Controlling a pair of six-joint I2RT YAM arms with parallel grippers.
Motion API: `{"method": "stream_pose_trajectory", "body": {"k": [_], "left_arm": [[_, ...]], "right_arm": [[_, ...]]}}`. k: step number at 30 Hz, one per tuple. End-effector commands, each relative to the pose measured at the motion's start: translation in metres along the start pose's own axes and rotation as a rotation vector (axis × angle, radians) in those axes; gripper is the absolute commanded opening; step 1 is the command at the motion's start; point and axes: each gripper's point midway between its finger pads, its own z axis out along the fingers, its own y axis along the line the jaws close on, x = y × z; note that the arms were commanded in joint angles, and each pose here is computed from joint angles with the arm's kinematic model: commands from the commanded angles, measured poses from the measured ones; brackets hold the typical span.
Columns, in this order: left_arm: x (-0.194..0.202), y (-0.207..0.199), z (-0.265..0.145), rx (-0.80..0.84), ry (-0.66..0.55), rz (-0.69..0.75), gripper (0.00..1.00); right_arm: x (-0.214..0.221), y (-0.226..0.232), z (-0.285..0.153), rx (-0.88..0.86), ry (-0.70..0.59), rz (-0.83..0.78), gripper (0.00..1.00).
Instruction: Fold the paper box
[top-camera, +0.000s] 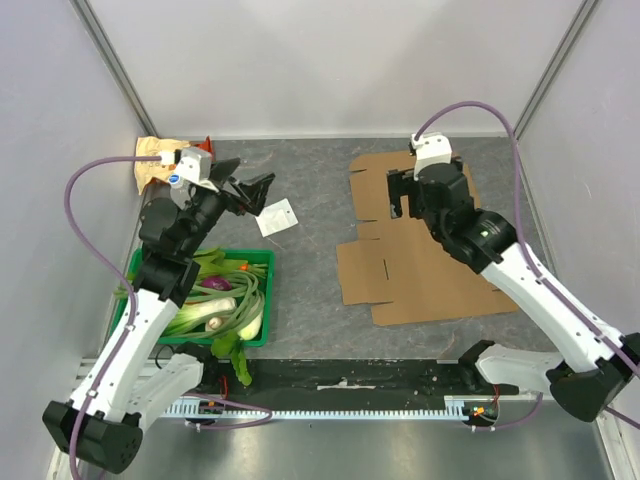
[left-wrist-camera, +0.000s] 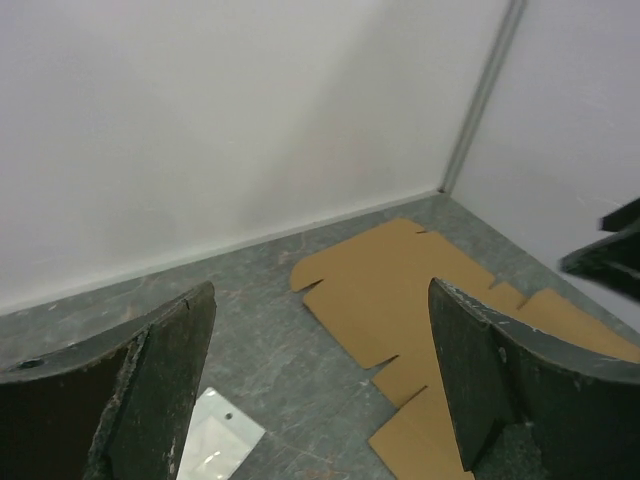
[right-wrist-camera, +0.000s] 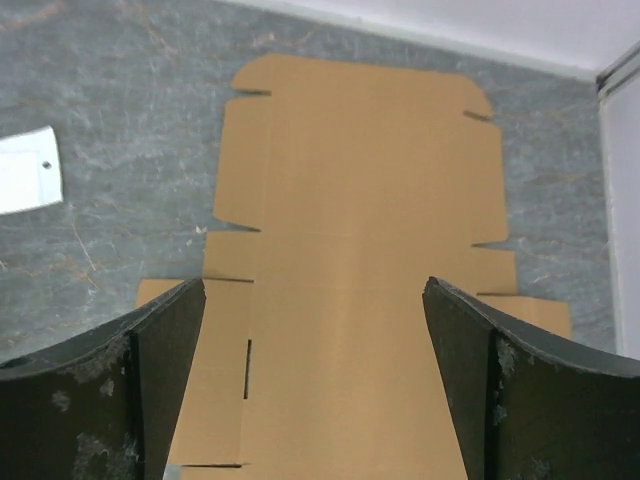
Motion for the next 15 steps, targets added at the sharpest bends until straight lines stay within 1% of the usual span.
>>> {"method": "stream_pose_trajectory", "body": {"k": [1,2,3,4,5,6,7,8,9,10,11,12,13,14,15], "left_arm": [[-0.002,-0.045,0.021,0.192,0.04,0.03,0.93],[0.013,-0.062,0.022,0.24,0.1,0.016,0.93],[0.027,-0.069,0.034,0.259,0.149,0.011,0.93],[0.037,-0.077,0.036,0.282,0.188,0.002,0.93],[0.058,-0.098,0.036,0.34,0.263,-0.014,0.93],[0.074,-0.109,0.046,0.369,0.319,-0.018,0.93],[0.093,-0.12,0.048,0.391,0.388,-0.029,0.93],[0.109,-0.142,0.046,0.443,0.443,-0.037,0.92],[0.119,-0.154,0.045,0.464,0.506,-0.049,0.89],[0.156,-0.164,0.048,0.478,0.613,-0.054,0.82],[0.173,-0.184,0.041,0.515,0.676,-0.045,0.81],[0.186,-0.194,0.04,0.522,0.739,-0.047,0.8],[0.216,-0.199,0.04,0.515,0.825,-0.055,0.8],[0.233,-0.21,0.035,0.53,0.878,-0.06,0.81],[0.238,-0.217,0.039,0.527,0.898,-0.075,0.82]], "right_arm": [[0.029,0.007,0.023,0.005,0.054,0.067,0.98],[0.036,0.0,0.029,0.006,0.077,0.089,0.98],[0.042,-0.001,0.033,-0.001,0.099,0.146,0.98],[0.058,0.007,0.037,-0.064,0.141,0.176,0.98],[0.066,-0.008,0.042,-0.042,0.164,0.236,0.98],[0.073,-0.012,0.042,-0.041,0.18,0.303,0.98],[0.093,-0.015,0.044,-0.042,0.227,0.337,0.98],[0.103,-0.029,0.046,-0.025,0.252,0.396,0.98],[0.111,-0.038,0.045,-0.004,0.265,0.437,0.98],[0.135,-0.048,0.043,0.038,0.32,0.488,0.98],[0.148,-0.072,0.043,0.102,0.338,0.548,0.98],[0.157,-0.084,0.039,0.138,0.35,0.596,0.98],[0.179,-0.092,0.036,0.166,0.395,0.634,0.98],[0.189,-0.11,0.033,0.186,0.403,0.698,0.98],[0.197,-0.117,0.032,0.202,0.417,0.724,0.98]]}}
